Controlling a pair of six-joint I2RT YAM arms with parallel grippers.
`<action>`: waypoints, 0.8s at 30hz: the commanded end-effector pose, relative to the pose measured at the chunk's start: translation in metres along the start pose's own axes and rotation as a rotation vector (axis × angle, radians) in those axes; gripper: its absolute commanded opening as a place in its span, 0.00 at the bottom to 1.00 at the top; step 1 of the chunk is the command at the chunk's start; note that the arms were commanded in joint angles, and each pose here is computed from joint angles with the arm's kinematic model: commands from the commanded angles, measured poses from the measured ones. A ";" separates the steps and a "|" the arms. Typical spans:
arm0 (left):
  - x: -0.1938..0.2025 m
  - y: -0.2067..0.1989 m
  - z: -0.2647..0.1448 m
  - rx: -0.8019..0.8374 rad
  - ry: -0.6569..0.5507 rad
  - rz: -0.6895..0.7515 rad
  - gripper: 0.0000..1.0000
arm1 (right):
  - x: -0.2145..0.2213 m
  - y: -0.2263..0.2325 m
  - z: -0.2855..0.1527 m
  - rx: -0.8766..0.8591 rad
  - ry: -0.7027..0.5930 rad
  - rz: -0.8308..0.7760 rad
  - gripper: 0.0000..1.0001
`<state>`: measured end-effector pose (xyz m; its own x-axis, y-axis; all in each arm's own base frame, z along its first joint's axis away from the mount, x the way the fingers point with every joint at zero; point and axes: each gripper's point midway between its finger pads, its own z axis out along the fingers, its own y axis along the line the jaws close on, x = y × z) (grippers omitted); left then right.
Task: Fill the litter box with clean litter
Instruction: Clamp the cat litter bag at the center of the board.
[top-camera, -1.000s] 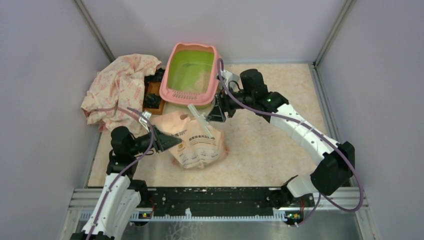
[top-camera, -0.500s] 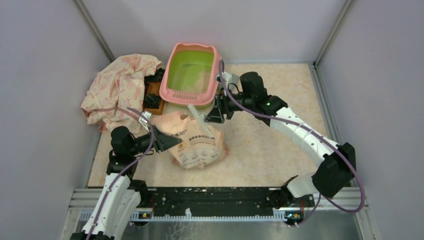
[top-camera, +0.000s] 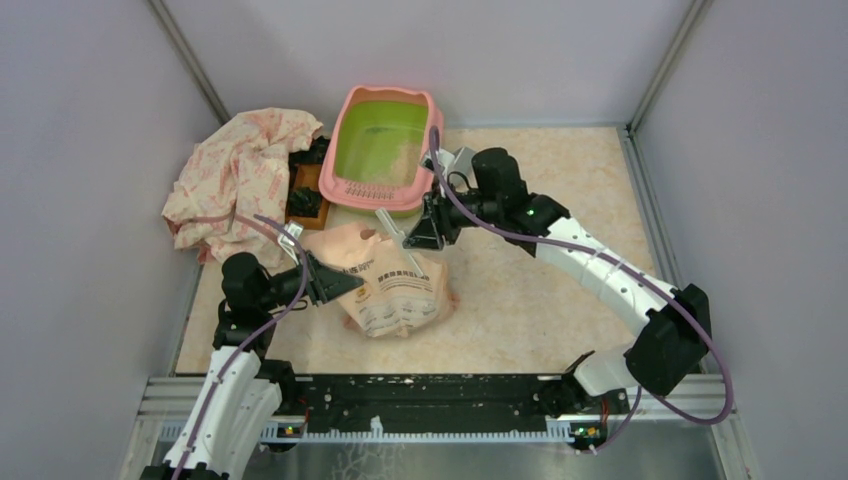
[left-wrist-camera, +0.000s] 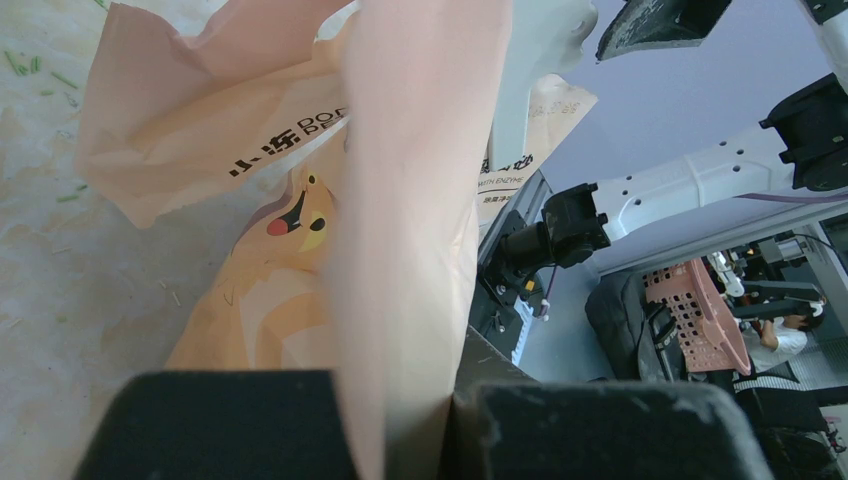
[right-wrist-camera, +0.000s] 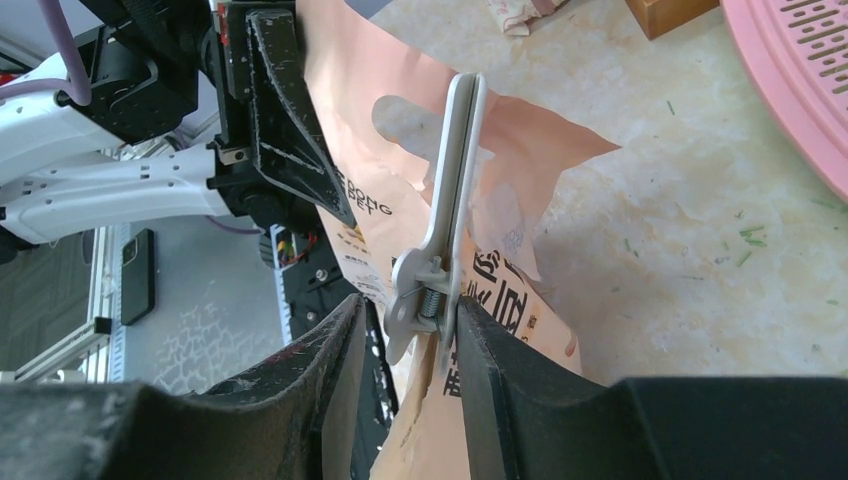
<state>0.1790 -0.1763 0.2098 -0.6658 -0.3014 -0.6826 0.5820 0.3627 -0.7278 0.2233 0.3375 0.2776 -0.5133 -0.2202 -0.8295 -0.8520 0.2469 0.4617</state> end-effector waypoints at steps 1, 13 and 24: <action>-0.012 -0.014 -0.001 0.053 -0.032 0.084 0.04 | -0.021 0.014 -0.004 -0.008 -0.050 -0.073 0.38; -0.012 -0.015 -0.001 0.056 -0.032 0.087 0.04 | -0.023 0.007 -0.002 0.043 -0.042 -0.078 0.41; -0.012 -0.016 -0.002 0.062 -0.030 0.087 0.04 | -0.028 0.005 0.003 0.040 -0.033 -0.080 0.34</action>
<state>0.1779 -0.1767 0.2101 -0.6684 -0.2987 -0.6811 0.5832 0.3579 -0.7293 0.2286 0.3374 0.2781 -0.5017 -0.2363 -0.8322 -0.8521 0.3010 0.4282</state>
